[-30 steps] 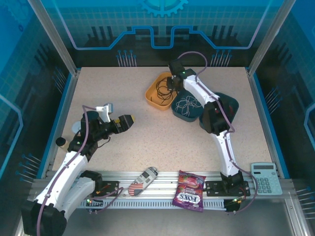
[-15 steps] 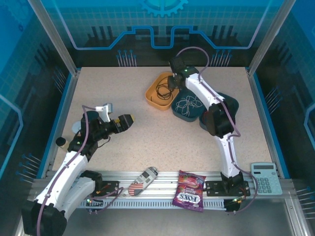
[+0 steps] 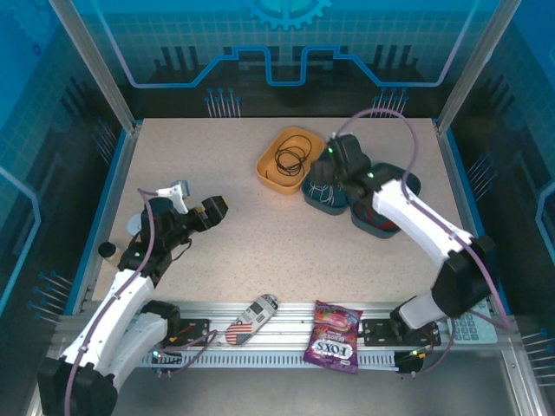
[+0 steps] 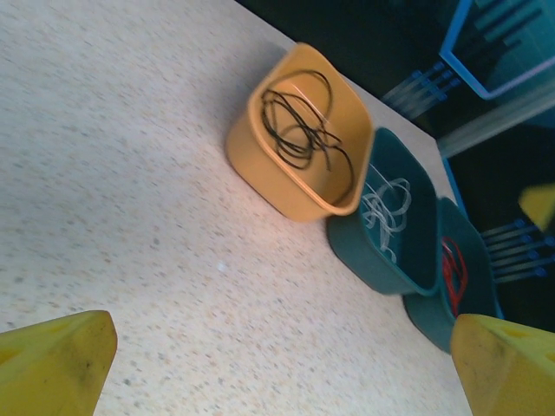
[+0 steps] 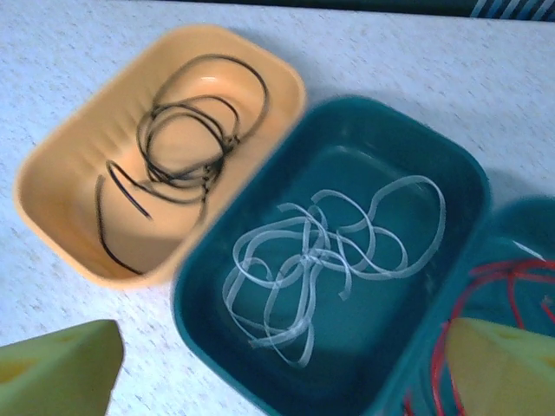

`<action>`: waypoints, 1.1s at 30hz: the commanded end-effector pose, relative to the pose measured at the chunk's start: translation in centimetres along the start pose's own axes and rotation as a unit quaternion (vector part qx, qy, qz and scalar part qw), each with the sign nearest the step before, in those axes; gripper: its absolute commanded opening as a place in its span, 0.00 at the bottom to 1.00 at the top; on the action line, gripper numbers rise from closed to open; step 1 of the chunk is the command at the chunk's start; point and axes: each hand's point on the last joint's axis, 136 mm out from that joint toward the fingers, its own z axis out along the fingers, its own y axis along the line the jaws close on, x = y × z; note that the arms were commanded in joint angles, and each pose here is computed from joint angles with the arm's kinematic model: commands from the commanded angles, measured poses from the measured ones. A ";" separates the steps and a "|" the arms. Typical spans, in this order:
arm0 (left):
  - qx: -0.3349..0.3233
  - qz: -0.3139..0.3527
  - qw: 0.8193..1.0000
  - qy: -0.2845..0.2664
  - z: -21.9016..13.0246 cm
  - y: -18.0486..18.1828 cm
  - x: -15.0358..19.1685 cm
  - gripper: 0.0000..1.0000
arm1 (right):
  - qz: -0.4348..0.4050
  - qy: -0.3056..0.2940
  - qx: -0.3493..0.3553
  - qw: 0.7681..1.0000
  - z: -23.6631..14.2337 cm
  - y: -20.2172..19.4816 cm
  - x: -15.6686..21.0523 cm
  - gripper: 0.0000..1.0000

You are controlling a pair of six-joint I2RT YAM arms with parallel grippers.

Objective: Untangle the cables

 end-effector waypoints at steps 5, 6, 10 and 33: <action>-0.106 0.059 0.988 -0.101 0.1 4.7 -2.4 0.99 | 0.034 -0.090 0.069 0.993 -3.8 -5.4 3.3 1.00; -0.118 0.070 0.984 -0.111 0.0 5.2 -2.7 0.99 | 0.032 -0.093 0.080 0.992 -3.9 -6.3 4.4 1.00; -0.168 0.134 0.966 -0.146 0.3 7.3 -3.4 0.99 | 0.018 -0.123 0.109 0.986 -4.0 -8.8 6.6 1.00; -0.149 0.236 0.952 -0.124 6.8 12.7 -4.8 0.99 | 0.037 -0.245 0.167 0.954 2.4 -17.2 8.5 1.00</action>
